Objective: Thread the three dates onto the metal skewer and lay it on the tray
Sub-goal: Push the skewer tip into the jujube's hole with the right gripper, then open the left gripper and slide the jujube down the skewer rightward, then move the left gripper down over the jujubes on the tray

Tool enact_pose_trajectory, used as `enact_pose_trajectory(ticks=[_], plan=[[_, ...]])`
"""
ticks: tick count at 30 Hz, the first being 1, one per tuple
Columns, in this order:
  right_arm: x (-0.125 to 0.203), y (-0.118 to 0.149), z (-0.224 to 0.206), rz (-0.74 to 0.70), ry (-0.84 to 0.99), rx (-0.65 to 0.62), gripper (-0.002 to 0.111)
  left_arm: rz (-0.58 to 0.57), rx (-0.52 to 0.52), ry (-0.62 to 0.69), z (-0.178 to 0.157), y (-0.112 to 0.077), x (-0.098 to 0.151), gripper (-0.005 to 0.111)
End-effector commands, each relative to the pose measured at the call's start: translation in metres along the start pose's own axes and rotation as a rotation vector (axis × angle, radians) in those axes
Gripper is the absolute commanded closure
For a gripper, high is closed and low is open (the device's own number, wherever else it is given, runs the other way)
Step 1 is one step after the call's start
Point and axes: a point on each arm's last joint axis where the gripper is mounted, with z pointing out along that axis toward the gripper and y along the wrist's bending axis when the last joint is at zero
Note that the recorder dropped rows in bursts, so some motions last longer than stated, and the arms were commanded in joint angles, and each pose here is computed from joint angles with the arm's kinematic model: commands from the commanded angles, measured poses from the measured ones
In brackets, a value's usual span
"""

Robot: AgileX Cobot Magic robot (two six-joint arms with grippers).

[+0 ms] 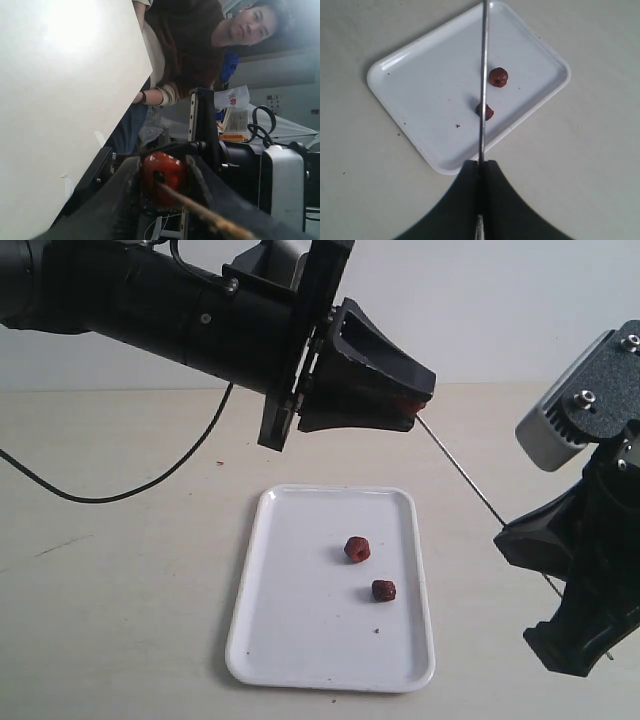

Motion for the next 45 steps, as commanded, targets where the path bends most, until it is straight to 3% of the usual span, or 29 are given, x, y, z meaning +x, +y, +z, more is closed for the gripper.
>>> enact_pose_trajectory(ticks=[1, 4, 21, 29, 34, 36, 40, 45], plan=[[-0.003, 0.0, -0.001, -0.012, -0.015, 0.003, 0.108, 0.02, 0.022, 0.019, 0.004, -0.007, 0.005, 0.049], [-0.003, 0.0, -0.001, -0.012, -0.015, 0.003, 0.108, 0.02, 0.022, 0.02, 0.005, -0.007, 0.005, 0.039], [-0.009, -0.004, -0.001, 0.055, -0.078, 0.037, 0.108, 0.029, 0.008, 0.025, 0.003, -0.008, 0.006, 0.039], [0.006, -0.013, -0.002, 0.1, 0.074, 0.142, 0.108, 0.066, -0.012, -0.023, -0.016, -0.009, 0.002, 0.039], [0.011, -0.013, -0.019, 0.147, 0.046, 0.157, 0.108, 0.112, -0.035, -0.068, -0.034, -0.005, -0.005, 0.039], [0.018, -0.014, -0.029, 0.149, 0.064, 0.177, 0.108, 0.12, -0.076, -0.065, -0.04, 0.002, -0.006, 0.04], [0.035, -0.016, -0.049, 0.178, 0.123, 0.213, 0.108, 0.174, -0.278, 0.037, -0.043, 0.025, 0.0, 0.04], [0.05, -0.014, -0.062, 0.216, 0.204, 0.217, 0.108, 0.223, -0.442, 0.141, -0.033, 0.052, 0.002, 0.057]])
